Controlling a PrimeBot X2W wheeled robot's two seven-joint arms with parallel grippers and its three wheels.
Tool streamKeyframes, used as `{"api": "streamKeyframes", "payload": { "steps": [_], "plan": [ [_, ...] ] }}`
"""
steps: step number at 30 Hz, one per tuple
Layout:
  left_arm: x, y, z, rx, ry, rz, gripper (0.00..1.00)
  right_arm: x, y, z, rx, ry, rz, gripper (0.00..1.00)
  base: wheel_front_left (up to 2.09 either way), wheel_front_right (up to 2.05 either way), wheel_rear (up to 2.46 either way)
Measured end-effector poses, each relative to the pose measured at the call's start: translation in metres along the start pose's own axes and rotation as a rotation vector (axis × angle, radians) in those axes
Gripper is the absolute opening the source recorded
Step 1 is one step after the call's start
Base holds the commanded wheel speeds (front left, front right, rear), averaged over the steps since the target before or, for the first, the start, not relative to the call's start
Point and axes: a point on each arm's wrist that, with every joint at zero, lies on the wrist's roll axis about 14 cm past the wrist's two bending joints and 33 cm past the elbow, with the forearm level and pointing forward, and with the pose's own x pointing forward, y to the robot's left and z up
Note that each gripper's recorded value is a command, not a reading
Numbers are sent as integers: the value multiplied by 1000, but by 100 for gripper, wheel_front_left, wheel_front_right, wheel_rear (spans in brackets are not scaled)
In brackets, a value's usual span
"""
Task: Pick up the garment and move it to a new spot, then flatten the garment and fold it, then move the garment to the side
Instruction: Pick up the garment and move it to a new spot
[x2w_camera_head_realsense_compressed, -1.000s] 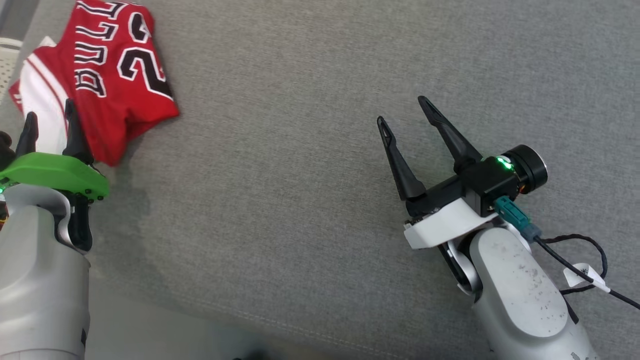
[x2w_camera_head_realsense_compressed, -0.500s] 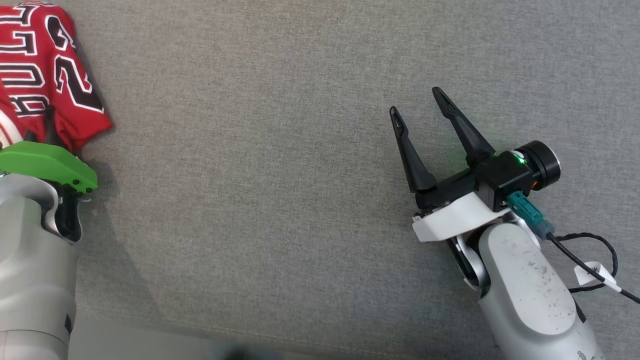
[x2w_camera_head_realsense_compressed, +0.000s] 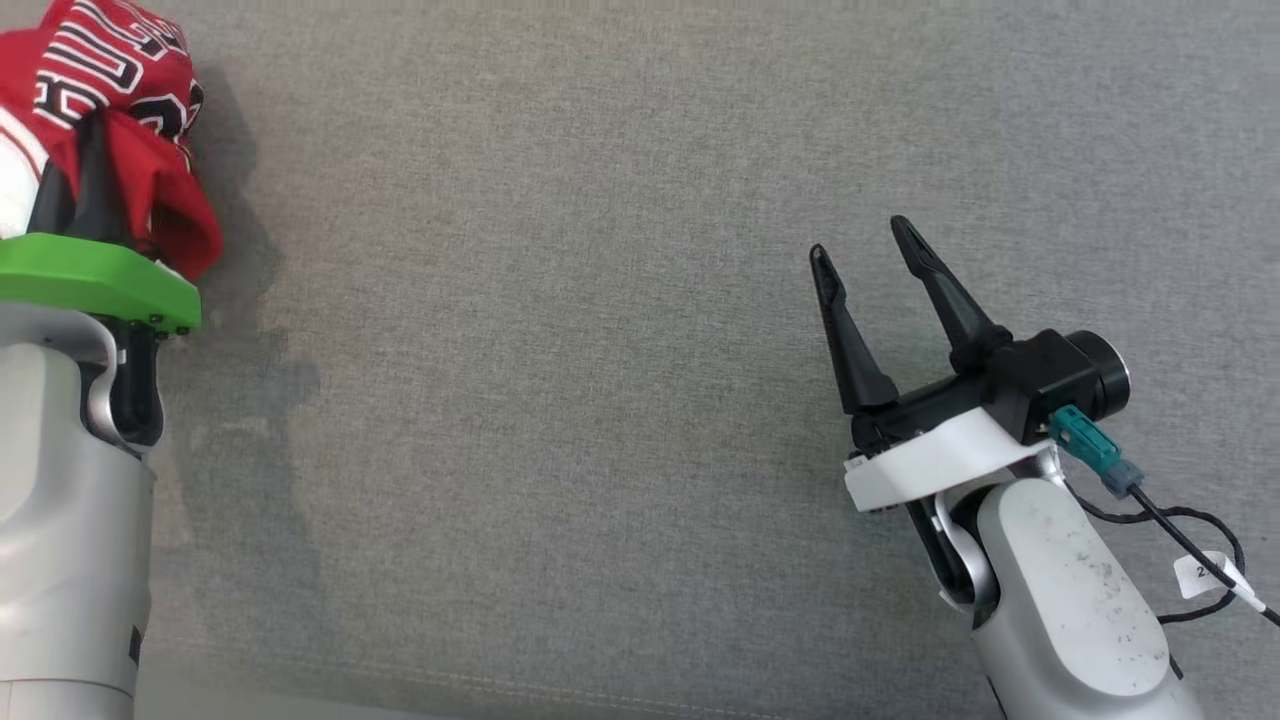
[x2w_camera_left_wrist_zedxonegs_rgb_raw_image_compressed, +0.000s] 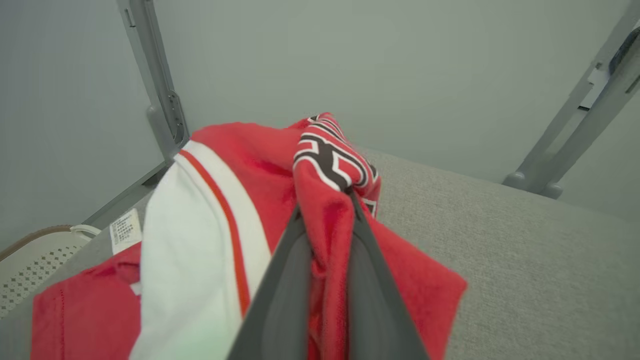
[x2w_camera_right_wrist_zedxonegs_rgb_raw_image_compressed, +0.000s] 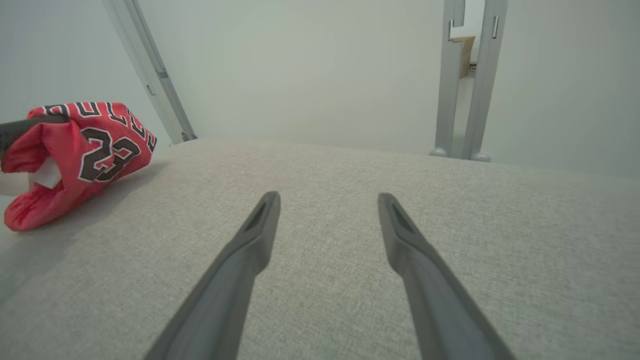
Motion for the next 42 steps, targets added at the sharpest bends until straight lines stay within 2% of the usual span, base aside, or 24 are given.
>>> {"api": "streamKeyframes", "payload": {
  "steps": [3, 10, 14, 24, 28, 33, 34, 35, 36, 42],
  "plan": [
    [3, -30, 11, -3, -40, -79, 0, -8, -10, 7, 3, -9, -37, 100, 0, 0, 0],
    [0, -120, -5, -41, -24, -291, 0, -32, -34, 23, 12, -28, -126, 100, 0, 0, 0],
    [-13, -185, -30, -71, 35, -441, 0, -48, -49, 33, 38, -49, -188, 100, 0, 0, 0],
    [-56, -316, -76, -97, 160, -766, 0, -91, -84, 58, 11, -86, -325, 100, 0, 0, 0],
    [-80, -355, -92, -119, 215, -869, 0, -110, -96, 62, 3, -86, -380, 100, 0, 0, 0],
    [-107, -385, -107, -123, 267, -962, 0, -126, -105, 66, -8, -86, -426, 100, 0, 0, 0],
    [-109, -387, -108, -122, 268, -970, 26, -128, -106, 67, -11, -86, -432, 100, 0, 0, 0],
    [-110, -388, -108, -124, 267, -971, 92, -129, -106, 67, -12, -86, -435, 100, 0, 0, 0],
    [-109, -386, -107, -130, 265, -960, 100, -131, -106, 67, -11, -85, -438, 100, 0, 0, 0],
    [-98, -345, -108, -88, 234, -845, 100, -132, -104, 61, 7, -73, -439, 100, 0, 0, 0]
  ]
}}
